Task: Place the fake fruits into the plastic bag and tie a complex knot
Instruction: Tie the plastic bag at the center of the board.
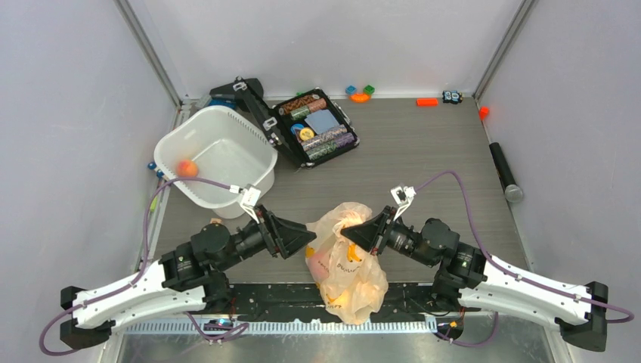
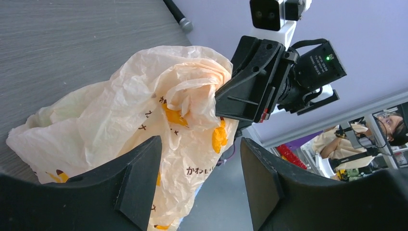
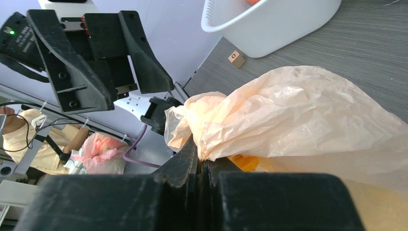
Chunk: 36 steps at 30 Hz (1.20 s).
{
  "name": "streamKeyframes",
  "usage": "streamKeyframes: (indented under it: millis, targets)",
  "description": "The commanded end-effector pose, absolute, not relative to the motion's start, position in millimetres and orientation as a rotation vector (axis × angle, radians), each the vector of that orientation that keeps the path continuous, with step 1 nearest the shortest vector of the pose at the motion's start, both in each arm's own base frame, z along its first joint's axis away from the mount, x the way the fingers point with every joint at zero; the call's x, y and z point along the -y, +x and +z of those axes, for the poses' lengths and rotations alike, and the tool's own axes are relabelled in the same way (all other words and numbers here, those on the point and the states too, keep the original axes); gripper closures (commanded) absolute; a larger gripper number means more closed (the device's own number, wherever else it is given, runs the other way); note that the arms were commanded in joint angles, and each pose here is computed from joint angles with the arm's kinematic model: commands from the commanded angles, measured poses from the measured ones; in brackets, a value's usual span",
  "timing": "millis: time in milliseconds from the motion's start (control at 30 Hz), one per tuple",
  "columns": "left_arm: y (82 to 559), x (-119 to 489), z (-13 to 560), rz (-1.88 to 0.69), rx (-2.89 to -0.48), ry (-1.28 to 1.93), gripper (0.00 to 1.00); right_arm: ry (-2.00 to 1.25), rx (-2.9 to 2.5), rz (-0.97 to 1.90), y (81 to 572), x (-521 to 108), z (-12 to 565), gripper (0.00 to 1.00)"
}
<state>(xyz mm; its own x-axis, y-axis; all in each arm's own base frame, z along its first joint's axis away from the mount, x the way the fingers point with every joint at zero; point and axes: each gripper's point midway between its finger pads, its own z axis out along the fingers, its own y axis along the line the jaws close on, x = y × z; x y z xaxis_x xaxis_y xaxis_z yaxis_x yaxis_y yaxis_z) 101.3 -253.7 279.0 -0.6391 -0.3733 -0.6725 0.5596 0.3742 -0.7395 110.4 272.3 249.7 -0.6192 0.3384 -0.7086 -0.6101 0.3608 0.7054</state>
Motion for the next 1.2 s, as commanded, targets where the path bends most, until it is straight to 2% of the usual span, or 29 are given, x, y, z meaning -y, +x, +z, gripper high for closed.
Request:
streamKeyframes:
  millis: [0,100,267,600,700,833,900,933,967,1000,1033,1067,1100,1167]
  targets:
    - [98,266,285,-1.356,-1.823,0.275,0.36,-0.191,-1.723,1.400,116,-271,272,0.95]
    - [98,285,288,-1.361,-1.842,0.324,0.36,-0.193,-1.724,1.401,116,-272,273,0.95]
    - [102,307,290,-1.373,-1.837,0.367,0.41,-0.210,-1.728,1.406,114,-274,275,0.95]
    - [108,321,290,-1.386,-1.815,0.356,0.43,-0.236,-1.730,1.415,112,-278,276,0.95]
    - [108,321,289,-1.382,-1.819,0.353,0.57,-0.242,-1.730,1.418,112,-279,276,0.95]
    - [109,318,286,-1.365,-1.828,0.347,0.85,-0.252,-1.732,1.414,111,-279,277,0.95]
    - [110,315,284,-1.353,-1.834,0.343,0.95,-0.259,-1.740,1.399,112,-279,277,0.94]
    - [111,314,283,-1.346,-1.835,0.337,1.00,-0.258,-1.738,1.392,112,-278,279,0.90]
    - [112,312,282,-1.341,-1.835,0.331,1.00,-0.270,-1.741,1.376,112,-276,280,0.86]
    - [113,310,277,-1.328,-1.847,0.327,1.00,-0.272,-1.730,1.362,114,-274,284,0.75]
    - [114,307,271,-1.312,-1.867,0.323,1.00,-0.277,-1.755,1.329,115,-271,281,0.69]
    - [114,305,268,-1.305,-1.874,0.320,1.00,-0.290,-1.752,1.306,115,-268,282,0.54]
    - [114,303,265,-1.297,-1.883,0.316,1.00,-0.295,-1.762,1.283,116,-264,284,0.48]
    - [114,301,262,-1.293,-1.887,0.316,1.00,-0.317,-1.765,1.240,116,-257,289,0.27]
